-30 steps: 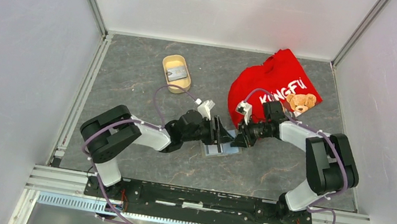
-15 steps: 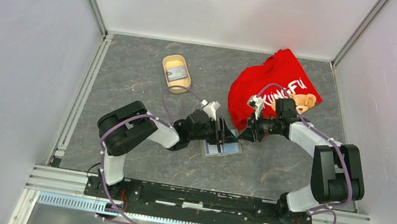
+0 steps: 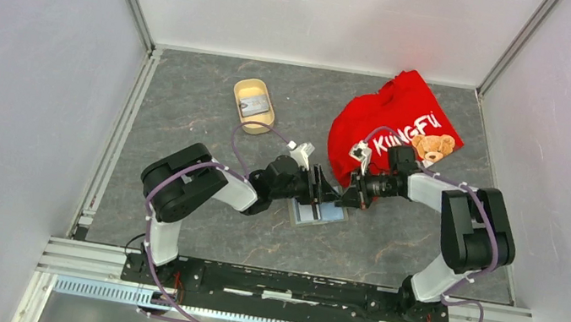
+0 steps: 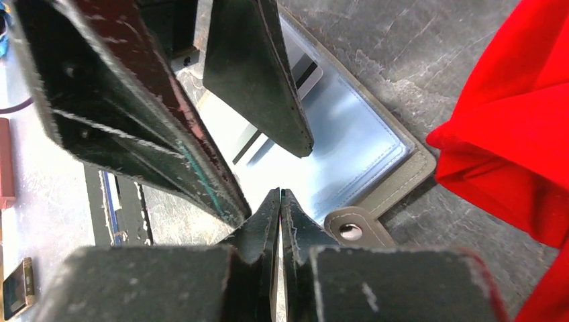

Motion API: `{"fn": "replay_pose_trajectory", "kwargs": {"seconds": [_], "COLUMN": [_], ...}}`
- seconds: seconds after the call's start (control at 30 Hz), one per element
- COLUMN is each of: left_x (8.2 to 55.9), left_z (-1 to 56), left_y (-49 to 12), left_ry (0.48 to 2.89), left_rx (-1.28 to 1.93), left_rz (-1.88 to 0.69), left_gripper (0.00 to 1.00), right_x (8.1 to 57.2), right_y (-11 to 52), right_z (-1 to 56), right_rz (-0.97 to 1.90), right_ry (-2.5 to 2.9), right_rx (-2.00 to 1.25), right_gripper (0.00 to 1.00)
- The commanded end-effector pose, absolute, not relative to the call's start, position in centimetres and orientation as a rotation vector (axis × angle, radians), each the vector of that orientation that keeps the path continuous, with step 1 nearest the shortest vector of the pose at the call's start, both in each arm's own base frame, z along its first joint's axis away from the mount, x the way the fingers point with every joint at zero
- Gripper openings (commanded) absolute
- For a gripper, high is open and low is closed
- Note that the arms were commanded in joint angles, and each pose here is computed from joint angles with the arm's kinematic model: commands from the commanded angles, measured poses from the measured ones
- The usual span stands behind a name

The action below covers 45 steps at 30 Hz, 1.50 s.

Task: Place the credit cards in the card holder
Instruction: Open the card holder at the center of the board.

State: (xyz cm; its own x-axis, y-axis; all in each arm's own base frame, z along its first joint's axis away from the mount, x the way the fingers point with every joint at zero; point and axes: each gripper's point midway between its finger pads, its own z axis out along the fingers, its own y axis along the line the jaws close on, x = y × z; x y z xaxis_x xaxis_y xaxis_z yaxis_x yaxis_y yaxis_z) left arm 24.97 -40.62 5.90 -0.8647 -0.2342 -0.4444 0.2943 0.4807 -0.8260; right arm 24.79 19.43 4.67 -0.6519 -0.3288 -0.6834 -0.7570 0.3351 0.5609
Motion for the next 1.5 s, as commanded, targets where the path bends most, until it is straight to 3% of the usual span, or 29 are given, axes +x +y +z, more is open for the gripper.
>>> {"fn": "replay_pose_trajectory", "kwargs": {"seconds": [0.0,0.27,0.7,1.03,1.2,1.37,1.47], "left_x": [25.6,25.3,24.4,24.7,25.1,26.3,26.9], "left_z": [8.5,6.9,4.9,6.4,9.3,14.6,17.0], "left_y": [-41.2,-39.5,-36.7,-36.3,-36.0,-33.3,-30.4], "left_ry": [2.144,2.192,2.282,2.259,2.18,2.045,1.972], "left_rx": [0.035,0.011,0.02,0.078,0.135,0.231,0.236], "left_rz": [-1.451,-1.382,-1.226,-1.176,-1.168,-0.993,-0.844], "left_gripper": [0.64,0.64,0.64,0.64,0.64,0.65,0.73], "right_x": [24.6,25.6,25.3,23.7,24.2,26.6,27.4], "right_y": [19.8,18.3,18.9,20.9,20.5,18.6,17.7], "right_z": [3.3,0.8,1.8,7.1,8.8,8.1,7.3], "right_rz": [1.248,1.071,1.117,1.289,1.171,0.886,0.798], "right_ry": [2.201,2.333,2.266,1.951,1.861,1.926,1.976], "right_rx": [-0.956,-0.936,-0.983,-1.151,-1.243,-1.221,-1.188], "right_gripper": [0.07,0.06,0.07,0.23,0.25,0.3,0.36]}}
